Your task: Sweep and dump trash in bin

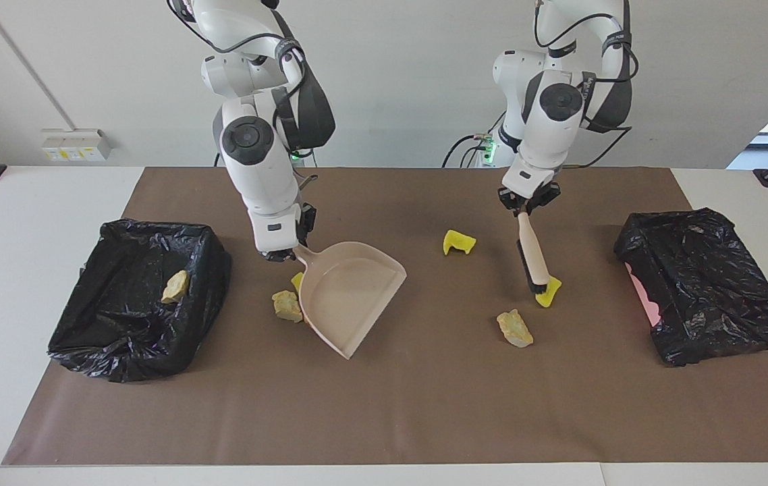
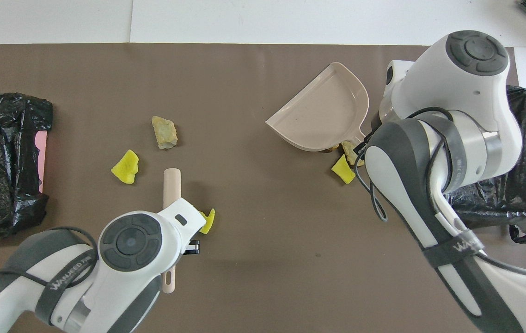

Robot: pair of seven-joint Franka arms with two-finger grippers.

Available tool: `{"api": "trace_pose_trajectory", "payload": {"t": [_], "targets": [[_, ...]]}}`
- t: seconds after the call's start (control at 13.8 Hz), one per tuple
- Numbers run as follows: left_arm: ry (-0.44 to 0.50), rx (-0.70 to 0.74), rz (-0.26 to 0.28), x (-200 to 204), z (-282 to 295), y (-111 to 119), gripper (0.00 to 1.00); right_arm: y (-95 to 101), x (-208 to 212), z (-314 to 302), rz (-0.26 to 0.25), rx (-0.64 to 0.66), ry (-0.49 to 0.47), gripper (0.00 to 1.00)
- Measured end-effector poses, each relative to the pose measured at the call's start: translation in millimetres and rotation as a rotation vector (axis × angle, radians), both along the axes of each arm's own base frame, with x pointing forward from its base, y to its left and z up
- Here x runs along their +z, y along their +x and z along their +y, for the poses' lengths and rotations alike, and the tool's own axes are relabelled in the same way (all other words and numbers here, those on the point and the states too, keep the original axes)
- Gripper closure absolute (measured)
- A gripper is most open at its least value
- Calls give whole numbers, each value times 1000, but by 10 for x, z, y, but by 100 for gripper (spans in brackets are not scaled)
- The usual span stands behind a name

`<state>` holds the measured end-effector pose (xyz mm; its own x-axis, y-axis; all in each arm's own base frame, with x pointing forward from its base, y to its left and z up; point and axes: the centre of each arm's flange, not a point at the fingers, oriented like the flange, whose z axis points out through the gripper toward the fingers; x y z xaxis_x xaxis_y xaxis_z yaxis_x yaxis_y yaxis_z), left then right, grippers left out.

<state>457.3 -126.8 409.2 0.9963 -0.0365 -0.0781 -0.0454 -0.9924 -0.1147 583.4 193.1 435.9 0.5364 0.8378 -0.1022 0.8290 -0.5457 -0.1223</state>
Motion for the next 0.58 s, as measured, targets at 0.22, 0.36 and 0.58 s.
{"api": "trace_pose_trajectory", "payload": {"t": [0.22, 0.36, 0.58], "targets": [[-12, -37, -13, -84, 581, 210, 74, -229, -131, 105, 21, 128, -7, 67], [-18, -57, -5, -173, 884, 283, 74, -302, -206, 205, -10, 176, 5, 67], [-20, -56, 16, -315, 990, 320, 74, -439, -496, 459, -46, 225, 14, 67]]}}
